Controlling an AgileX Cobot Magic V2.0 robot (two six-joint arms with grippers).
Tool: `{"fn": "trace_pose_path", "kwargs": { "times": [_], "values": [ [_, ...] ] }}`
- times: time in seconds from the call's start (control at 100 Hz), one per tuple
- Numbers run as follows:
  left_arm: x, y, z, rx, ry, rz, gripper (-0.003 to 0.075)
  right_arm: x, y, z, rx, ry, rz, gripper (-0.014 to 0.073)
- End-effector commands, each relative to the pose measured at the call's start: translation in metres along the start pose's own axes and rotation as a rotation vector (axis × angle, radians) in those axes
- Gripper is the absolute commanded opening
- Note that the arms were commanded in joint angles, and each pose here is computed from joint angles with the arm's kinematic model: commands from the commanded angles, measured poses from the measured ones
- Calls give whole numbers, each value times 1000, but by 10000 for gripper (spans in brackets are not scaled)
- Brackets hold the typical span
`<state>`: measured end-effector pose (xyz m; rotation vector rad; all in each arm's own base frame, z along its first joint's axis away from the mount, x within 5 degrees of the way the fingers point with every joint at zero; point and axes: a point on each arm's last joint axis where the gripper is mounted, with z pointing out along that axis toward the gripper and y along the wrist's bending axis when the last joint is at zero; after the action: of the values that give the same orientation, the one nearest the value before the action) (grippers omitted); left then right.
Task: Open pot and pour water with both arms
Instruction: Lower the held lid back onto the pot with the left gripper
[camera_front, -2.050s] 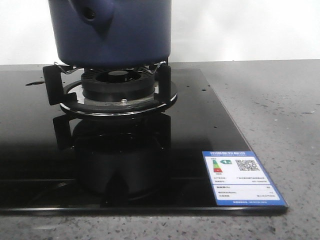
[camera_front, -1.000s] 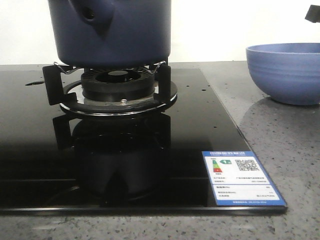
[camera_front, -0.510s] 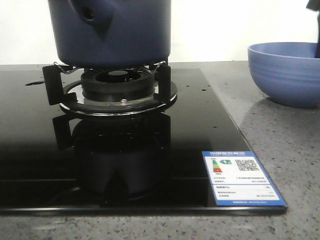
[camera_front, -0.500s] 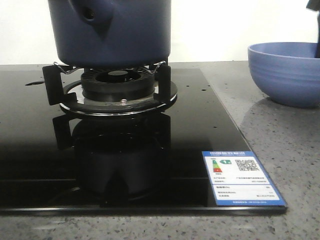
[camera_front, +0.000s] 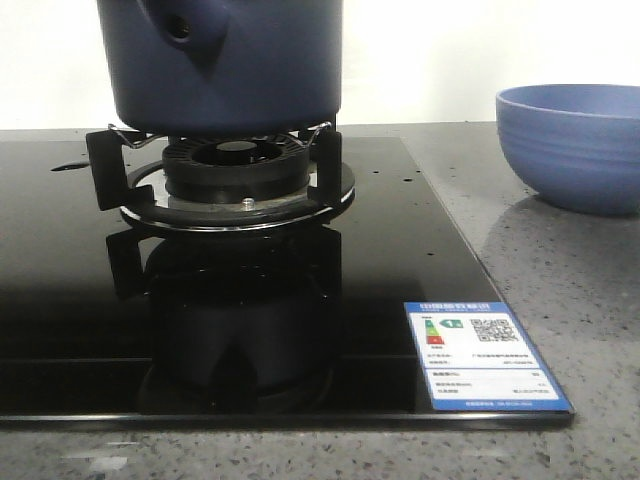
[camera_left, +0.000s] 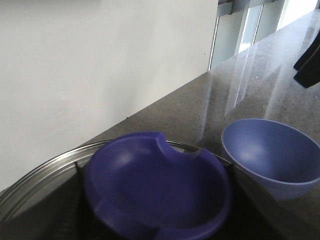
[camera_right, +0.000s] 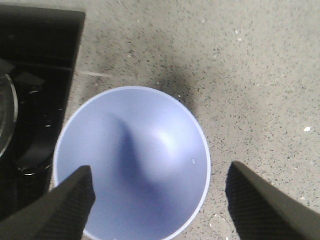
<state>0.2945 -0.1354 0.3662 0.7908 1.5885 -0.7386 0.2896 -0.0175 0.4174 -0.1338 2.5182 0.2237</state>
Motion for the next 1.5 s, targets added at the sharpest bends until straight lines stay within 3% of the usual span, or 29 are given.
{"fn": "trace_pose_path", "kwargs": {
  "times": [0.0, 0.57, 0.64, 0.81, 1.02, 1.15, 1.34, 1.41, 1.49],
  "values": [
    [-23, -9, -3, 24, -97, -4, 386, 0, 10, -31, -12, -86, -14, 502],
    [-12, -7, 11, 22, -67, 13, 390, 2, 12, -36, -17, -101, -15, 502],
    [-12, -7, 11, 22, -67, 13, 415, 2, 12, -36, -17, -101, -15, 502],
    [-13, -9, 10, 45, -71, 14, 558, 2, 12, -36, -17, -101, -15, 502],
    [-27, -19, -3, 53, -111, 38, 561, 2, 13, -36, -31, -100, -14, 502],
    [-47, -23, -28, 2, -171, 86, 561, 2, 18, -40, -68, -121, -22, 502],
    [-73, -17, -79, -157, -255, 152, 496, 1, 32, -60, -148, -253, -44, 482],
    [-79, -12, -98, -237, -285, 102, 434, 2, 38, -68, -182, -338, -25, 420],
    [-85, -7, -118, -317, -318, -3, 310, 2, 44, -75, -222, -460, -19, 291]
  ]
}}
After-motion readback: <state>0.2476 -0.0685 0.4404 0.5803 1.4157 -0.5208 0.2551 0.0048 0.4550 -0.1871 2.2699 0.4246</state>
